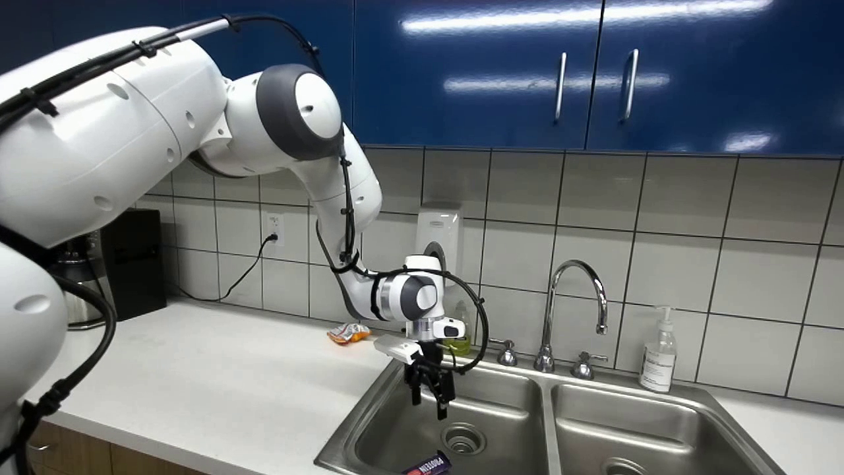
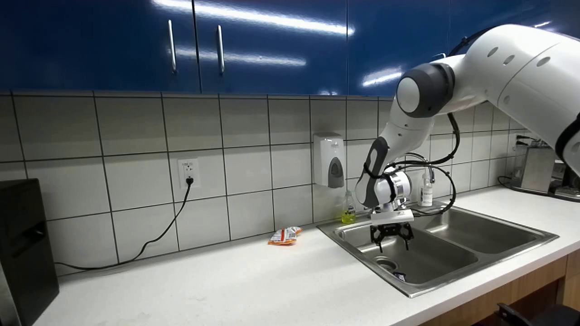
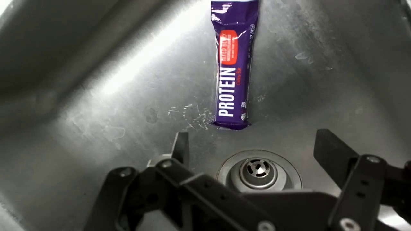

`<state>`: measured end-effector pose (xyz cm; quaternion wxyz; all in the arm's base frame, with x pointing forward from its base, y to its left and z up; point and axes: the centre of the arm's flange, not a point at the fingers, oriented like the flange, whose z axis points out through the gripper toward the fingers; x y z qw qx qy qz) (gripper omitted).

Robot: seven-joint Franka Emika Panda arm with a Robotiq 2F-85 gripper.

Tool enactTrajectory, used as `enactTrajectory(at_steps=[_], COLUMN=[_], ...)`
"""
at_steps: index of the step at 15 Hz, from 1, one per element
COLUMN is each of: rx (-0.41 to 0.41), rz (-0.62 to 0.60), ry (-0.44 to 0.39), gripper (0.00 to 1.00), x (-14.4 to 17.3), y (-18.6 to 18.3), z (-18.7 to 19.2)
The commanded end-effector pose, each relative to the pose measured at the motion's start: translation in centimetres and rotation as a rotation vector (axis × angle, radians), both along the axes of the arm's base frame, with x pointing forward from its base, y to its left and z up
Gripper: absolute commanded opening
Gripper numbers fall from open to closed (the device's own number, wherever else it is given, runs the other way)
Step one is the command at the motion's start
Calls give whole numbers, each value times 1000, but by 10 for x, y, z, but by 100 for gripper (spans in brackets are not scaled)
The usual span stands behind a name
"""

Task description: Move the chocolate bar to the sink

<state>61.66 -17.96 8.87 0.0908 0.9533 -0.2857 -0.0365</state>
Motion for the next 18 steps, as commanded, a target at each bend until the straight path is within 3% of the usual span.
enactTrajectory(at_steps=[1, 9, 18], rx=[-24, 23, 113], rz=[6, 162, 394], ry=[-22, -36, -35], gripper=[100, 100, 100], x=[-39, -66, -88], y=[18, 85, 189], z=[48, 102, 123])
